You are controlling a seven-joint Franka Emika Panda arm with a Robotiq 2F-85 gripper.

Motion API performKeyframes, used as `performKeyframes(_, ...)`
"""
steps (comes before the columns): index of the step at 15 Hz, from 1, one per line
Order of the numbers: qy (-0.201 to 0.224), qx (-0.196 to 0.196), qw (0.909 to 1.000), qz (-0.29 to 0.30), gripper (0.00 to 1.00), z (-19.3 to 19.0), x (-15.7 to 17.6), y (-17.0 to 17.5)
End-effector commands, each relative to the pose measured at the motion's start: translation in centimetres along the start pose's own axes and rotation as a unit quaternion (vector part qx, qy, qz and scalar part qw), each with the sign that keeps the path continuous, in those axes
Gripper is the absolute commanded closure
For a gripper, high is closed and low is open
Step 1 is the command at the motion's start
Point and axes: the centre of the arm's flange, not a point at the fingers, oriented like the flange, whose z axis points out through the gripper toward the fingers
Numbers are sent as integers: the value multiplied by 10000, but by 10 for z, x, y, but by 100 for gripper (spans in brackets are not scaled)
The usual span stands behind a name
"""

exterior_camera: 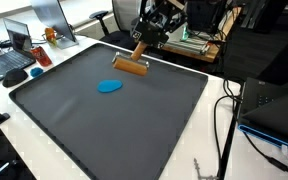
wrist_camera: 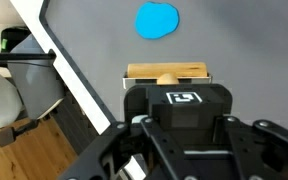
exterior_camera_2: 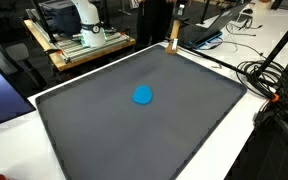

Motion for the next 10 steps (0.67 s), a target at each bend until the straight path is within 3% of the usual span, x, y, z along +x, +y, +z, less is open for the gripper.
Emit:
performKeyframes(1, -200, -72, 9998, -48, 78, 9, 26, -6)
performKeyframes(10, -400, 291, 9977, -454, 78, 28, 45, -29)
